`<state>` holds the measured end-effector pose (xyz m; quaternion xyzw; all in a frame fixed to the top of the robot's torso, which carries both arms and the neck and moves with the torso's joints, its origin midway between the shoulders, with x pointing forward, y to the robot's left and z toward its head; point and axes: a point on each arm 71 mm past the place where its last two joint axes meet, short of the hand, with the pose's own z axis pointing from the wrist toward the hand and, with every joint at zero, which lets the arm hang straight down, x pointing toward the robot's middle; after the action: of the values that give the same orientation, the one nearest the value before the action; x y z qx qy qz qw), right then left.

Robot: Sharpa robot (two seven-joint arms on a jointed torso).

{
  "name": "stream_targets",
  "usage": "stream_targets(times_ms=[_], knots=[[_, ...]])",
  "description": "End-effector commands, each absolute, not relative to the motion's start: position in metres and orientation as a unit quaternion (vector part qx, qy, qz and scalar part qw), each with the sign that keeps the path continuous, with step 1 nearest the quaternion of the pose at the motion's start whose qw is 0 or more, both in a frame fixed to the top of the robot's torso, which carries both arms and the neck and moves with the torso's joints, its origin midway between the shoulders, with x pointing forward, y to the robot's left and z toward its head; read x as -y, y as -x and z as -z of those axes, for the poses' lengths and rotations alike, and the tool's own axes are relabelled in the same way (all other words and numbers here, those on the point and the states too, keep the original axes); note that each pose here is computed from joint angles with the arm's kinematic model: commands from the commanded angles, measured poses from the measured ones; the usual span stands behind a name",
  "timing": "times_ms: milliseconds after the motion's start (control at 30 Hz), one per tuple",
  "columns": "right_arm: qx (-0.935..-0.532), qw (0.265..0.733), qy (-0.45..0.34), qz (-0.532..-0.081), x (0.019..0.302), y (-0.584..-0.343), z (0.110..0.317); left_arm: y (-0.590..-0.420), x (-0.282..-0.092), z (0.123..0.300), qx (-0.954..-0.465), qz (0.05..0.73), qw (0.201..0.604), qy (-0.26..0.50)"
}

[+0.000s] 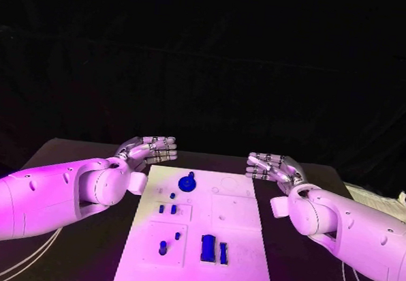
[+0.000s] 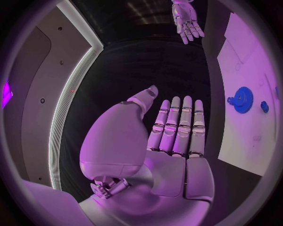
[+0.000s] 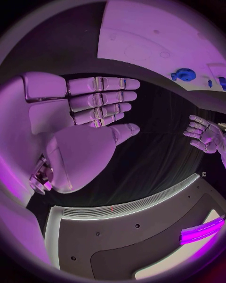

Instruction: Assemble the parts on the task board

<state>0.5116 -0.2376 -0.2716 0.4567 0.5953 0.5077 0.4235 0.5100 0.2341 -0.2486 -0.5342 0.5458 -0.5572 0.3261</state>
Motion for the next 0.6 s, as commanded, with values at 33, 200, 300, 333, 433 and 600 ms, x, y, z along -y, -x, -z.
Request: stream_targets(times_ms=[33, 200, 300, 333, 433, 600], knots=[[-0.591, 0.427, -0.458, -0.507, 0.236, -0.510, 0.270, -0.508, -0.232, 0.248, -0.546, 0.557, 0.330, 0.533], [-0.574, 0.439, -0.465, -0.511, 0.228, -0.504, 0.263, -0.503, -0.226, 0.246, -0.542, 0.549, 0.351, 0.530], [-0.556, 0.452, -0.473, -0.513, 0.220, -0.496, 0.254, -0.497, -0.220, 0.244, -0.537, 0.541, 0.375, 0.527], [-0.550, 0.456, -0.475, -0.513, 0.217, -0.493, 0.251, -0.495, -0.218, 0.243, -0.535, 0.539, 0.383, 0.526], [-0.530, 0.471, -0.485, -0.513, 0.207, -0.482, 0.241, -0.486, -0.210, 0.239, -0.527, 0.529, 0.415, 0.519], [-0.511, 0.485, -0.494, -0.510, 0.198, -0.470, 0.230, -0.473, -0.200, 0.232, -0.515, 0.517, 0.457, 0.509]])
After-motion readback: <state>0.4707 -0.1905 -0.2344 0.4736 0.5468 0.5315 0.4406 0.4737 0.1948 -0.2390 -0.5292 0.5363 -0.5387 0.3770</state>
